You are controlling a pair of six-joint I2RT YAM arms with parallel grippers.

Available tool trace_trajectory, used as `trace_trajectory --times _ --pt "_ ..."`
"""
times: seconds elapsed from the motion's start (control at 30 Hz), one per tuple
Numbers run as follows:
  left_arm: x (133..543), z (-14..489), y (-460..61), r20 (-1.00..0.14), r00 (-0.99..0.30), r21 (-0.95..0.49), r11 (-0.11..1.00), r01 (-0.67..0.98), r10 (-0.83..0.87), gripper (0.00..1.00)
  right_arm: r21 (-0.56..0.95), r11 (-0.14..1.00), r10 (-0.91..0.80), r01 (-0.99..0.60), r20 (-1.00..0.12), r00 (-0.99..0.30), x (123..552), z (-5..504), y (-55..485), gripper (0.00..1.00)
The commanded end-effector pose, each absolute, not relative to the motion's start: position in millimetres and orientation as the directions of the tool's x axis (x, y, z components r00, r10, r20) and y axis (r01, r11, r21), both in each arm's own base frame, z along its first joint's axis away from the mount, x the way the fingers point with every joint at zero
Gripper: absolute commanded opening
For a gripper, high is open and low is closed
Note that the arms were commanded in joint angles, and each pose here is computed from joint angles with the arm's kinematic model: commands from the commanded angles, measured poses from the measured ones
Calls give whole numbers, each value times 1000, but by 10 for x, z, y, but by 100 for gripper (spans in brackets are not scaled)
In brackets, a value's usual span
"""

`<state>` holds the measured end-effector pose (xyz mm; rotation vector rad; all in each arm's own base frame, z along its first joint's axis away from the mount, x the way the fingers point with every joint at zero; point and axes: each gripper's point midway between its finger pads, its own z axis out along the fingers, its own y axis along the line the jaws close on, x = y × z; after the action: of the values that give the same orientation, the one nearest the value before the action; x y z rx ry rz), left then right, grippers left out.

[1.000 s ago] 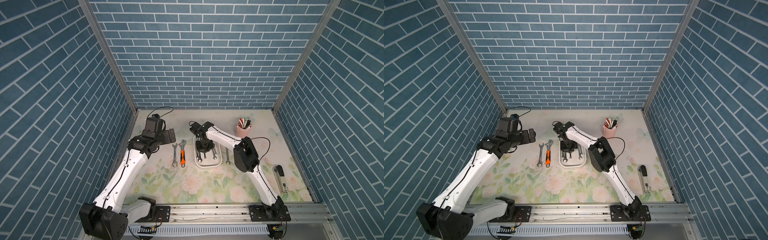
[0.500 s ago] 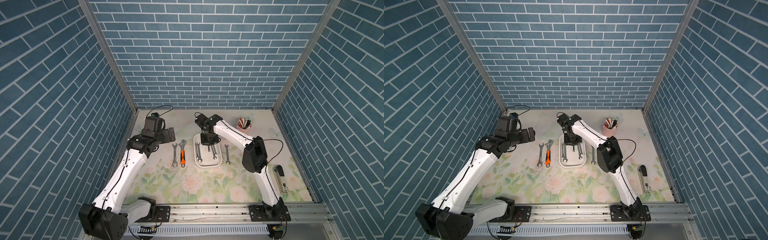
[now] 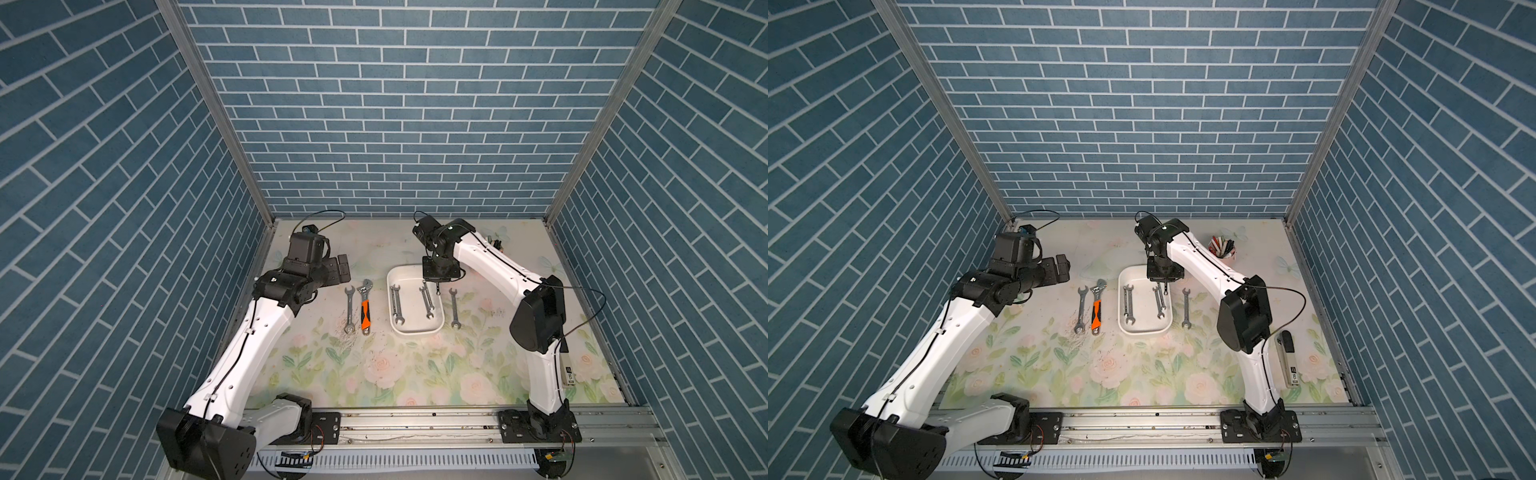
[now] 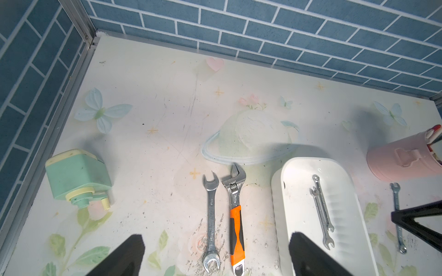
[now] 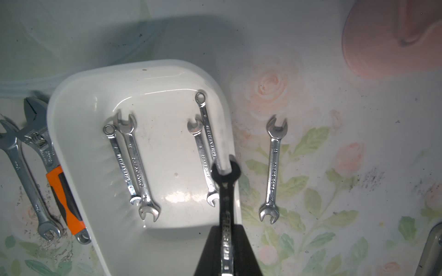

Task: Take out the wrench from the storage box
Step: Place the wrench at the center of the board.

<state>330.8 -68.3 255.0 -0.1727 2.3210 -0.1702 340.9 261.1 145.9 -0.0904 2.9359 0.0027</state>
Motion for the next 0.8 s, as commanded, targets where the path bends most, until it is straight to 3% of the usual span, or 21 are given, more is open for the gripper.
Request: trace_trajectory --times 0.0,0.4,0.77 --pt "3327 2492 -611 -706 -686 -150 984 -100 -177 100 -29 997 -73 -69 -209 -975 3376 1451 2405 4" --pt "3472 2247 -914 -662 -708 -286 956 -65 -246 100 -1 999 -50 -51 -150 -987 3221 872 1857 3" --pt "3574 2157 -1367 -649 -729 -277 960 -43 -220 100 31 995 -89 -93 -95 -992 3225 362 1642 2"
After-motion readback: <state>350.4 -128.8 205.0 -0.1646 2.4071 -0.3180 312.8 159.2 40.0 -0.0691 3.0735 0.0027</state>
